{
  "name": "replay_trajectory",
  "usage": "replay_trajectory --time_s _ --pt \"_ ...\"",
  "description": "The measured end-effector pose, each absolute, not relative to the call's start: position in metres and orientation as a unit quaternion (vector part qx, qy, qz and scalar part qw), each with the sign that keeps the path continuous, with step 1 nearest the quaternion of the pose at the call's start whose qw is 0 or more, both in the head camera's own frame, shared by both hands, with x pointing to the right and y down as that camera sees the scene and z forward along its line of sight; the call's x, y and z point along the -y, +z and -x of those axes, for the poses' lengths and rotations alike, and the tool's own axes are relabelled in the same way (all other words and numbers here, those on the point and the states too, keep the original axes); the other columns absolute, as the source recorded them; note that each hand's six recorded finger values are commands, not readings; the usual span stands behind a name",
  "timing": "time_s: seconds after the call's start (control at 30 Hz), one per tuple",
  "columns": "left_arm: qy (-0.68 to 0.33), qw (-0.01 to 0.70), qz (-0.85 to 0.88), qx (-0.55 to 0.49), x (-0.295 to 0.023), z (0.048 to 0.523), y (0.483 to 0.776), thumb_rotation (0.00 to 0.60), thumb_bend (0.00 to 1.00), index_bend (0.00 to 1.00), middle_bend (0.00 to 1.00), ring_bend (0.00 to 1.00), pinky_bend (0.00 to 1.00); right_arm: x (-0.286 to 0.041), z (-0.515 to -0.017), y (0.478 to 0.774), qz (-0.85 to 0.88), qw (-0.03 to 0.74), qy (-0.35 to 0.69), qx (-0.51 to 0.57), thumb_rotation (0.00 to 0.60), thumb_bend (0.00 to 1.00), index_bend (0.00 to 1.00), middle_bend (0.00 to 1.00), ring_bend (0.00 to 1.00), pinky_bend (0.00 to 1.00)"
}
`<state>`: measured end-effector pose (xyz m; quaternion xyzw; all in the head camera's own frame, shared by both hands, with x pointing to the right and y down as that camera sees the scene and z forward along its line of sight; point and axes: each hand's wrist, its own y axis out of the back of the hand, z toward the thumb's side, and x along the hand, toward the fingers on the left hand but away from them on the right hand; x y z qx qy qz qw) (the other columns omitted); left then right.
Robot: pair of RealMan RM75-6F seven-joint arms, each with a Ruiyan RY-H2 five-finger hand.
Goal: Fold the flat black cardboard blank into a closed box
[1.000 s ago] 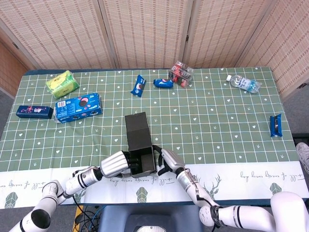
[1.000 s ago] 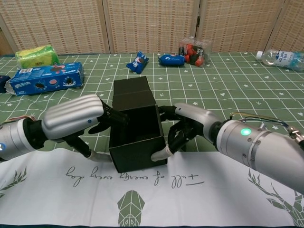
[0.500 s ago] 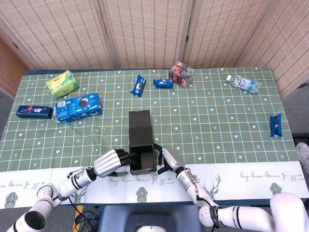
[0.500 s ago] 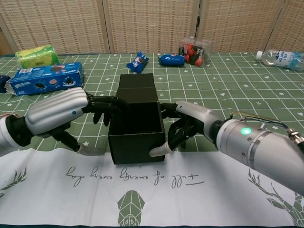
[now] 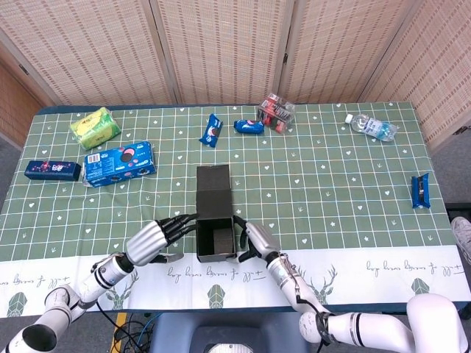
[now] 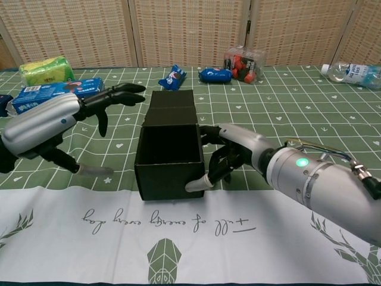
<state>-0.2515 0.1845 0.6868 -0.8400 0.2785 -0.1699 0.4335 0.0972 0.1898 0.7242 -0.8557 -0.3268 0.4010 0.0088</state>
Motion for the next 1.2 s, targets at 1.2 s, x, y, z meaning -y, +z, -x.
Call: replay_trajectory --time_s 1.2 --pt "-0.252 0.016 0.864 -0.435 -0.197 0.269 0.672 0.6 0.12 0.0 0.0 0.46 0.71 -0.125 -0.211 0.606 0.831 0.059 0.388 0.395 0.6 0.08 0.0 0.0 0.41 0.54"
